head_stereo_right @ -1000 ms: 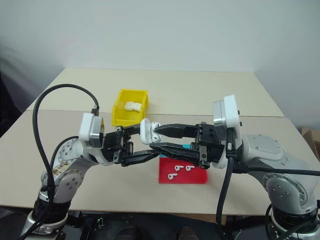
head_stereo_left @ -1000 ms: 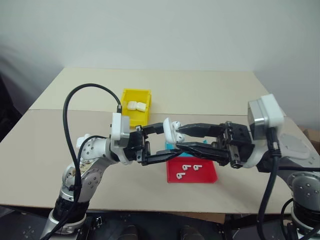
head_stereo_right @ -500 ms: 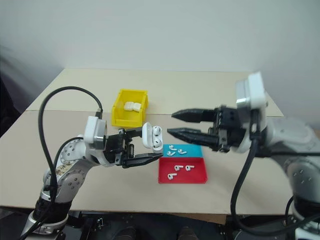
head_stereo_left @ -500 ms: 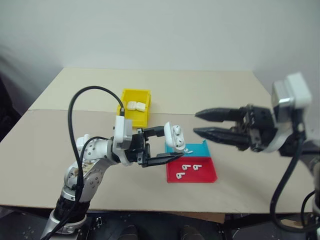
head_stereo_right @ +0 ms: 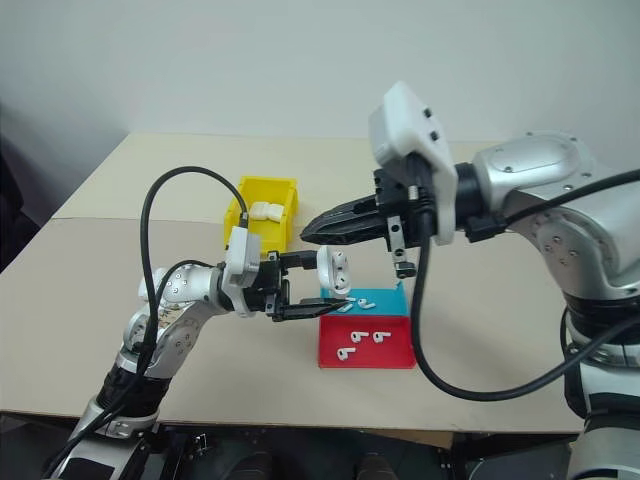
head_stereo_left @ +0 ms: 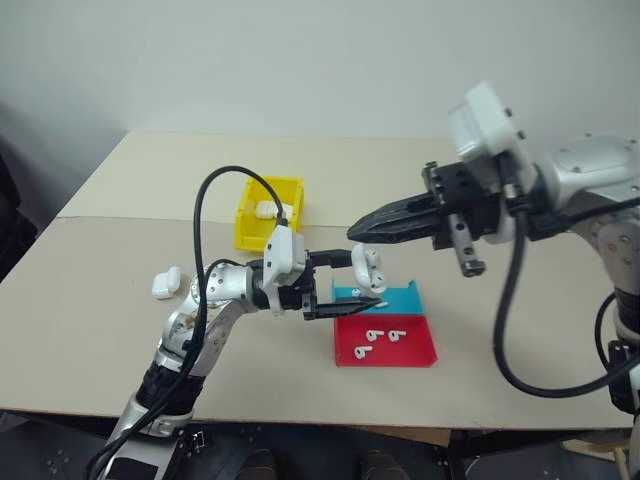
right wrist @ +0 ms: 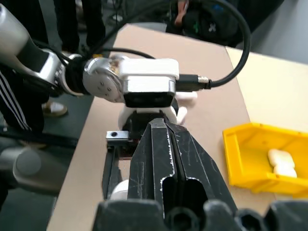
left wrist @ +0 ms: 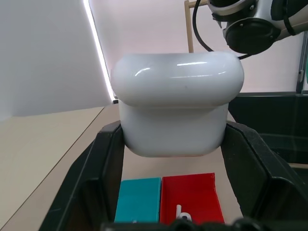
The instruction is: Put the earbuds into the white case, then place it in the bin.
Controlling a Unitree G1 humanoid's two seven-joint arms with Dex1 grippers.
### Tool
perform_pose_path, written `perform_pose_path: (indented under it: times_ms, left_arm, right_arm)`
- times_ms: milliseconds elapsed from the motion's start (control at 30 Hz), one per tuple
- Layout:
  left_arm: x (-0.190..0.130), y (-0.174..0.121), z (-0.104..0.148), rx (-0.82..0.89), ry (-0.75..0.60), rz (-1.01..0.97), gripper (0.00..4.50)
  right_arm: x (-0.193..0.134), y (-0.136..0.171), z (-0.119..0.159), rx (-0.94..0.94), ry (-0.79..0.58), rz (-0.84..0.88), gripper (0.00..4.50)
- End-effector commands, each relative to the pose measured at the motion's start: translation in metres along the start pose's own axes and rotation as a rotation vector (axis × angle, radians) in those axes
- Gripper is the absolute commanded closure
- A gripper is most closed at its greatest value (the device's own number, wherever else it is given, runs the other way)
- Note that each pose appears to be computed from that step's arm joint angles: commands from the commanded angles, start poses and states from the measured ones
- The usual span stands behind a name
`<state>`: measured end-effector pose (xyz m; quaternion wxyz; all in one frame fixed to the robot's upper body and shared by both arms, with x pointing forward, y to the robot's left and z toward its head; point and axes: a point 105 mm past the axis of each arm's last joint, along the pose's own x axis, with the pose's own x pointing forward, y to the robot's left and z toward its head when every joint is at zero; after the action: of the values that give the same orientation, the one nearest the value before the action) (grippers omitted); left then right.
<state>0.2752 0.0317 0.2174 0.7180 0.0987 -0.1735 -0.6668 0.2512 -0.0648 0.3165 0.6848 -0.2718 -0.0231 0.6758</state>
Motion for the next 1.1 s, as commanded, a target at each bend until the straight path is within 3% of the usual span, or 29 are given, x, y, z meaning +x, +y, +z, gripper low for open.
perform_pose_path:
  times_ms: [33,333,833,967,1100]
  left_arm:
    - [0.005,0.003,0.009,0.08,0.002,-0.002,1.75]
    - [0.008,0.003,0.015,0.101,-0.02,-0.002,1.75]
    - [0.001,0.002,0.022,0.107,-0.056,0.016,1.75]
    - [0.0,0.003,0.022,0.105,-0.066,0.025,1.75]
    - [-0.001,0.003,0.021,0.101,-0.071,0.038,1.75]
  right_arm:
    - [0.004,0.0,0.003,-0.095,0.045,0.008,4.49]
    - [0.011,-0.002,-0.009,-0.155,0.099,0.042,4.49]
    - [-0.004,-0.004,-0.028,-0.194,0.207,0.029,4.49]
    - [-0.006,-0.005,-0.024,-0.198,0.176,0.013,4.49]
    - [-0.015,-0.012,0.002,-0.212,0.048,-0.042,4.49]
